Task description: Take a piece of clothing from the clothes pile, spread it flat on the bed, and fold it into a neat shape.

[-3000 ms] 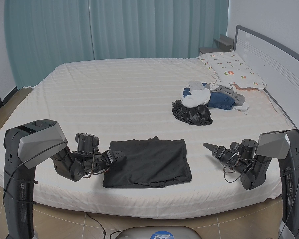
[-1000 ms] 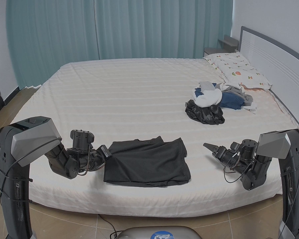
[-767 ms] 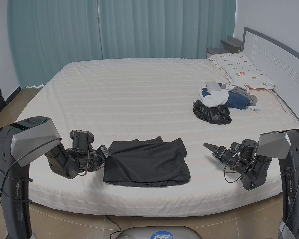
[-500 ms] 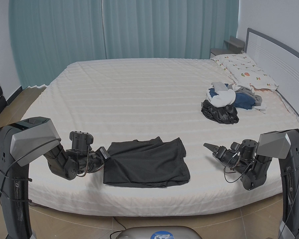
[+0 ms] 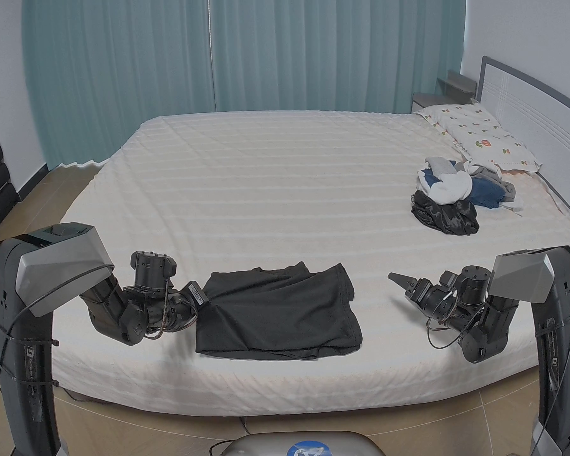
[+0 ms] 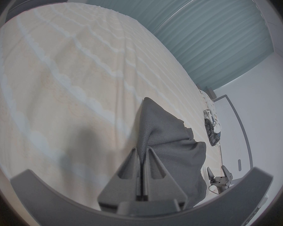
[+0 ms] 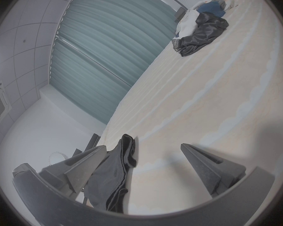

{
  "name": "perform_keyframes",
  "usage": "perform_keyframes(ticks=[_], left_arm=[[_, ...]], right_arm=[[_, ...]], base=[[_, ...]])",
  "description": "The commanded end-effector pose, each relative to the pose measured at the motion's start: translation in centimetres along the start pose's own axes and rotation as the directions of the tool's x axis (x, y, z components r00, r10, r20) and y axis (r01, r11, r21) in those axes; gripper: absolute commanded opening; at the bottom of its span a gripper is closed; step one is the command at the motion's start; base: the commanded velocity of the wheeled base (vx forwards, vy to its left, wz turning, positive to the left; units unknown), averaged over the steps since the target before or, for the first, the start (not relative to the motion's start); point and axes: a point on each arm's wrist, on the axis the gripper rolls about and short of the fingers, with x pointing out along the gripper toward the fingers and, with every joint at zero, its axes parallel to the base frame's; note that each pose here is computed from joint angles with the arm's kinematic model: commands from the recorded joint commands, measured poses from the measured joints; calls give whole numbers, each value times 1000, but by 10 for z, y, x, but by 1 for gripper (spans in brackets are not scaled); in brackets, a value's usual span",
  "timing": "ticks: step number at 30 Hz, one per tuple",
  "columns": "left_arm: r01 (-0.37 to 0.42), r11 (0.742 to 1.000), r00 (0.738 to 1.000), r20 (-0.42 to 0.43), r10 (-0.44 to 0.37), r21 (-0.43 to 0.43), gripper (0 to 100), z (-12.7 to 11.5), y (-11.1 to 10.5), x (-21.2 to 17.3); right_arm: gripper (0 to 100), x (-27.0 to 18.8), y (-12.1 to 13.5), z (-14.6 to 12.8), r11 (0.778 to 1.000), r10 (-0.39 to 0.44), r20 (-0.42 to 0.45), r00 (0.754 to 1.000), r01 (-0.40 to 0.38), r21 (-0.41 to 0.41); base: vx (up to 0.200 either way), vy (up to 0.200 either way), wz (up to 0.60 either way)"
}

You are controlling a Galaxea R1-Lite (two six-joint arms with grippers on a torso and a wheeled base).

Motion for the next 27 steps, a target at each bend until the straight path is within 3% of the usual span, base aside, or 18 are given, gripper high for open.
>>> perform_keyframes(ticks=[1, 5, 6, 12, 18, 27], left_arm=[[-2, 1000, 1000, -5, 2, 1, 0, -2, 0, -1], [-10, 1000, 1000, -19, 10, 5, 0, -7, 2, -3], [-10, 1000, 1000, -19, 10, 5, 100, -7, 2, -3], [7, 1000, 1000, 3, -7, 8, 100, -2, -3, -8], [104, 994, 988, 108, -107, 36, 100, 10, -11, 12], [91, 994, 989, 112, -96, 52, 100, 3, -11, 32]], right_arm=[[100, 0, 1, 1, 1000, 7, 6, 1000, -7, -4], [100, -1, 3, 1, 1000, 8, 5, 1000, -8, -4], [100, -1, 3, 1, 1000, 8, 5, 1000, -8, -4], [100, -3, 15, -8, 1000, 20, -25, 999, -20, -9], [100, 5, 25, -20, 999, 37, -48, 998, -38, -21], [100, 17, 41, -42, 998, 53, -84, 995, -56, -33]], base=[[0, 0, 0], [0, 0, 0], [0, 0, 0], [0, 0, 0], [0, 0, 0], [0, 0, 0]])
